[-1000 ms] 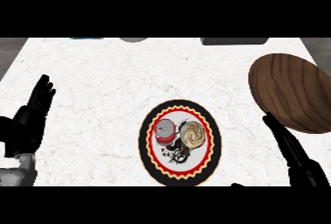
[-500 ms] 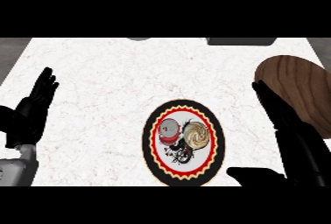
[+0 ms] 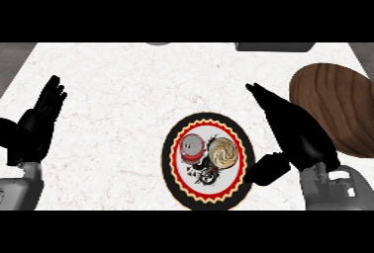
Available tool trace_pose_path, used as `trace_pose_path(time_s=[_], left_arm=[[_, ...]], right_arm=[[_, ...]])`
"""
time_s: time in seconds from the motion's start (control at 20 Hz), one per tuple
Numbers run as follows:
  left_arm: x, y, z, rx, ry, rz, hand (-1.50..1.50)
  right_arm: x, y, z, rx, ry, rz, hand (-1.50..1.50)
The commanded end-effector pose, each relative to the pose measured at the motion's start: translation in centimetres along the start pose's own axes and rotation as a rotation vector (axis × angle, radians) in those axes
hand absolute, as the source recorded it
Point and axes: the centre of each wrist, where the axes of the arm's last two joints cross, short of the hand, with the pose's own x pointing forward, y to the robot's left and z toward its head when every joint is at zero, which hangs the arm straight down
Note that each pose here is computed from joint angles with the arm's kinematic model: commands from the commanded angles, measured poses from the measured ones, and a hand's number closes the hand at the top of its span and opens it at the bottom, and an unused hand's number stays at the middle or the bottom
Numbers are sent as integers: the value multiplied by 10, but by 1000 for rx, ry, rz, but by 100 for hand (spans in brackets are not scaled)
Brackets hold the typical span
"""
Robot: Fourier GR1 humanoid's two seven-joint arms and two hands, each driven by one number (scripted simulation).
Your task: Pick the cupcake from the plate and place it in the bowl
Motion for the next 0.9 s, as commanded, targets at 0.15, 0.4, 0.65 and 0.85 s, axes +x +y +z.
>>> trace_pose_path(time_s=[0.15, 0.4, 0.65, 0.85], left_arm=[[3, 4, 9, 6, 3, -5, 0], [7, 4, -6, 18, -16, -5, 0], [-7, 3, 11, 13, 6, 15, 0], [5, 0, 5, 11, 8, 7, 0]], right_arm=[[1, 10, -36, 259, 94, 87, -150], [12, 36, -54, 353, 173, 178, -150], [12, 45, -57, 345, 190, 242, -150], [25, 54, -45, 196, 127, 282, -150]])
